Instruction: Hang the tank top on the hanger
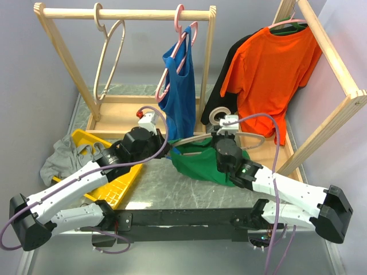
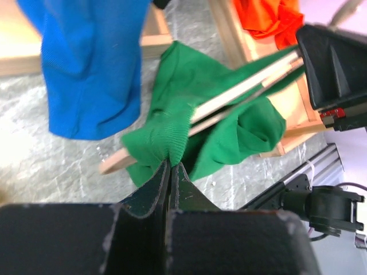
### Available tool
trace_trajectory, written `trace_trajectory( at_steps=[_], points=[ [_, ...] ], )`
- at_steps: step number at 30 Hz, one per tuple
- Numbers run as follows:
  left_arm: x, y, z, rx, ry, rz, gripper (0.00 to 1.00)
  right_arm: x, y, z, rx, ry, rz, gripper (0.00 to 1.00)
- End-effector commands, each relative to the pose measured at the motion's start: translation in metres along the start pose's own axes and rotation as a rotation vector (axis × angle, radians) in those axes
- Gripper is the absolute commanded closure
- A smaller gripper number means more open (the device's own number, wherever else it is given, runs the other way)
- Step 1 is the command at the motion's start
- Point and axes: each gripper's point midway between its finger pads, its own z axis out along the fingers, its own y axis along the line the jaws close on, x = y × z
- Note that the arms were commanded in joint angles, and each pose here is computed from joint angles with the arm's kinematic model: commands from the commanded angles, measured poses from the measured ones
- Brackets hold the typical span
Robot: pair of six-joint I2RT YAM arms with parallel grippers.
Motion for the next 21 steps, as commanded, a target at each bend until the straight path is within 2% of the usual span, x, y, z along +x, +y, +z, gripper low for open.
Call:
trace_trajectory(
  at_steps=[1, 11, 15, 16, 18, 21],
  points=[
    [-0.020, -0.024, -0.005, 0.028, -0.024, 0.062, 0.99, -0.056, 0.012, 0.000, 0.027, -0.078, 0.069, 1.00],
    [-0.100, -0.087, -0.039, 0.131, -0.209, 0.044, 0.98, -0.130, 0.028, -0.007, -0.015, -0.138, 0.066, 1.00],
    [-0.125, -0.109, -0.048, 0.179, -0.252, 0.047, 0.93, -0.173, 0.030, -0.017, -0.052, -0.183, 0.090, 1.00],
    [-0.131, -0.114, -0.051, 0.193, -0.262, 0.050, 0.84, -0.193, 0.031, -0.022, -0.084, -0.212, 0.125, 1.00],
    [-0.147, -0.133, -0.064, 0.264, -0.305, 0.042, 0.85, -0.213, 0.035, -0.029, -0.132, -0.237, 0.139, 1.00],
    [-0.164, -0.154, -0.082, 0.360, -0.354, 0.025, 0.80, -0.254, 0.034, -0.043, -0.168, -0.287, 0.176, 1.00]
  ],
)
